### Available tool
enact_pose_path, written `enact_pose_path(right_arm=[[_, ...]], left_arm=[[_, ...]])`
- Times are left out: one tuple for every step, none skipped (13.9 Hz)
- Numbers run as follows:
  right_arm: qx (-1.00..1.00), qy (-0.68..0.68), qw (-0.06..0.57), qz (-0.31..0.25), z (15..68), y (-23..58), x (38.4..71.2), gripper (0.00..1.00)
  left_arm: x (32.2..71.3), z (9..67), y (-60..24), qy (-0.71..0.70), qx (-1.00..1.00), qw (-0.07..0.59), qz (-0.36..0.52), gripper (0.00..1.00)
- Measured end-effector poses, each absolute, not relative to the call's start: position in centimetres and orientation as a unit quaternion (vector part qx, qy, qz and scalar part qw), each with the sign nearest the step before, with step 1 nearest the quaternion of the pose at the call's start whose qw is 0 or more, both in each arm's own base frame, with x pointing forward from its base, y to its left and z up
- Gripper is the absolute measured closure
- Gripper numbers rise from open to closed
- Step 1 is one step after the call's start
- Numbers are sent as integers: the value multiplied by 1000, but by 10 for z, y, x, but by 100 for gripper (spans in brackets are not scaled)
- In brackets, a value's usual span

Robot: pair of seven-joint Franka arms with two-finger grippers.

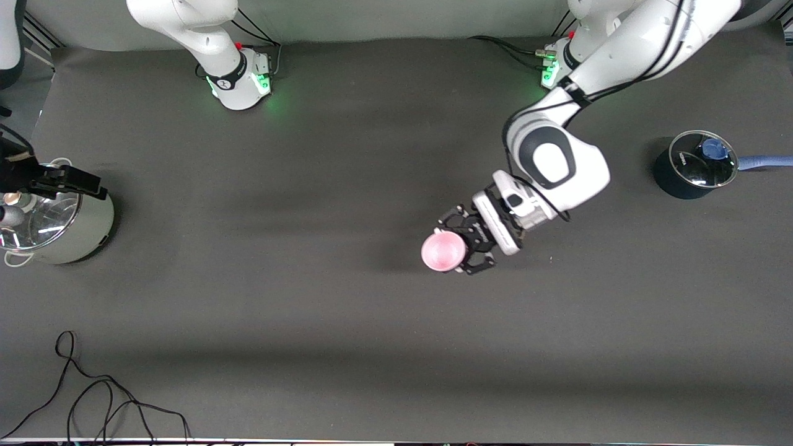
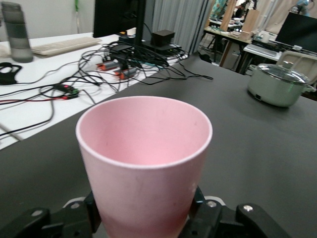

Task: Transfer pink cup from left to right arm
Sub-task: 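Close the left gripper on the pink cup and lift it, then carry the cup to mid-table while the right gripper reaches toward it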

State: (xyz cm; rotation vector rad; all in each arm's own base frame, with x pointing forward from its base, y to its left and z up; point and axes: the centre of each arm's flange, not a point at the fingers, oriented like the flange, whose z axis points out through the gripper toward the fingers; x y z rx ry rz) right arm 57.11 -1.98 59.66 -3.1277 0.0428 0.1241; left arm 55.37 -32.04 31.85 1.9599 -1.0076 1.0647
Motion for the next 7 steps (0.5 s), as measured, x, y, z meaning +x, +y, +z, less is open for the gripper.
enact_pose_path(right_arm=[[-999, 2, 6, 33, 603, -2, 572, 0], [-1000, -2, 6, 26, 609, 17, 572, 0], [-1000, 6, 11, 20, 615, 38, 572, 0], [-999, 17, 21, 17, 618, 60, 570, 0], [-999, 29, 34, 17, 619, 80, 569, 0], [-998, 42, 43, 16, 619, 100, 569, 0], [-997, 53, 50, 17, 617, 118, 569, 0]], left_arm=[[550, 320, -328, -390, 750, 344, 408, 33], [546, 324, -333, -393, 746, 349, 409, 33], [544, 331, -338, -393, 742, 355, 411, 33], [543, 338, -340, -392, 737, 360, 415, 33], [542, 348, -341, -389, 733, 367, 421, 33], [542, 358, -339, -385, 728, 373, 427, 33], [541, 367, -337, -381, 724, 379, 432, 33]])
